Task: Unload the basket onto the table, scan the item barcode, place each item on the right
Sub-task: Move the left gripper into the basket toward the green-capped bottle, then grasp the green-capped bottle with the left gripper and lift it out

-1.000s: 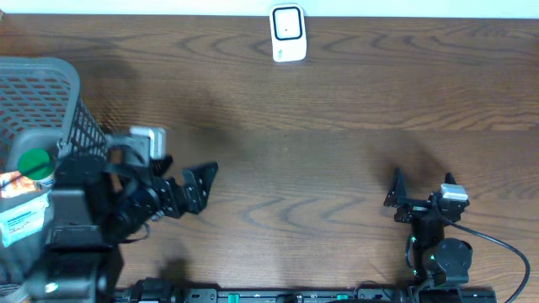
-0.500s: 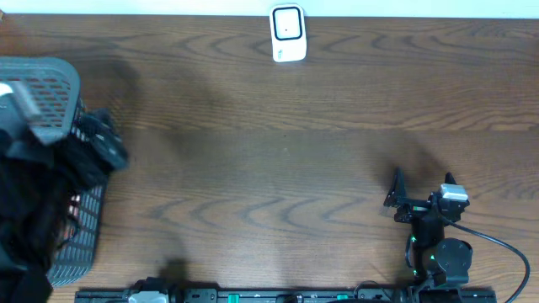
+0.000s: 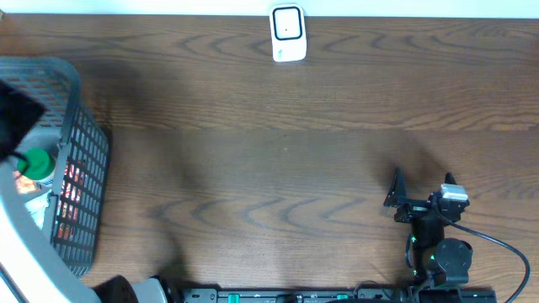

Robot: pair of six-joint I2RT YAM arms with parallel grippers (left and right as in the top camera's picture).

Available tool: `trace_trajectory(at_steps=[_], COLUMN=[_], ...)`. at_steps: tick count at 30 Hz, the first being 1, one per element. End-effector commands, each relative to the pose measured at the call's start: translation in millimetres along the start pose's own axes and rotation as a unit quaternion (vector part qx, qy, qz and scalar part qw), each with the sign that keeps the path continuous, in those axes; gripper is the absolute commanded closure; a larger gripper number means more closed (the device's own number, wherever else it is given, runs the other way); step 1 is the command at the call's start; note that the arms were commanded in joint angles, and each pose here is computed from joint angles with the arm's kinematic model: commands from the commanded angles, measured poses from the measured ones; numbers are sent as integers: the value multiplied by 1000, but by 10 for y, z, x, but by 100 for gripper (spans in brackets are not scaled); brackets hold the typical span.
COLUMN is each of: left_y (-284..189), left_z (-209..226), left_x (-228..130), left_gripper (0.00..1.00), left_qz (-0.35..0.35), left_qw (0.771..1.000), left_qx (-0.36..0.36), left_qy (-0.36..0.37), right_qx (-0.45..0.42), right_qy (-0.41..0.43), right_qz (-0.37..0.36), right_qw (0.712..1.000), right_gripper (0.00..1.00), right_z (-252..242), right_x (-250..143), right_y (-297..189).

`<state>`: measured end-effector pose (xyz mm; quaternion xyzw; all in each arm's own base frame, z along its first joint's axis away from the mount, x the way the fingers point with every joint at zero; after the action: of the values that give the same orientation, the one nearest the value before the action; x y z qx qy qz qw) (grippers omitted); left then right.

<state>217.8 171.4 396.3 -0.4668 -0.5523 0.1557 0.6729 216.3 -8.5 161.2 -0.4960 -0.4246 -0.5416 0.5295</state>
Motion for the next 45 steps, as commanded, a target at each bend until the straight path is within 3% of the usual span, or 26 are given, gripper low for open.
trace_trajectory(at_steps=[1,9,22,33,45], left_y=[151,856,2063,2551,3071], left_z=[78,114,1,-34,-79], left_x=[11,-13,-303,-440,-598], left_gripper=[2,2,2,2,2], left_qz=[54,144,177,164,195], left_qw=[996,986,980,983,977], left_qx=[-40,-15,8,5,19], left_qy=[-66,-88,-89,-87,-82], right_qx=[-3,-3,-3,-3,-3], right_qy=[-7,-7,-7,-7,-7], right_qz=[1,1,1,1,1], right_qw=[1000,1000,1000,1000,1000], right_gripper=[1,1,1,1,1], right_z=[-6,-6,-6,-6,-6], right_x=[-10,-10,-10,-10,-10], right_y=[0,0,0,0,0])
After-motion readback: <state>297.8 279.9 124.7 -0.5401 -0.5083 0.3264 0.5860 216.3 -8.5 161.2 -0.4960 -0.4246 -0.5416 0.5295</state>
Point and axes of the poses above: each gripper's point midway between its finger pads, its own y axis out along the fingers, its own z axis along the line the jaws close on, x = y × z, the point moved 3 cm from there along -y, back along the fingers, and after that the axes turned 2 degrees about y, right-handed, at the moved point
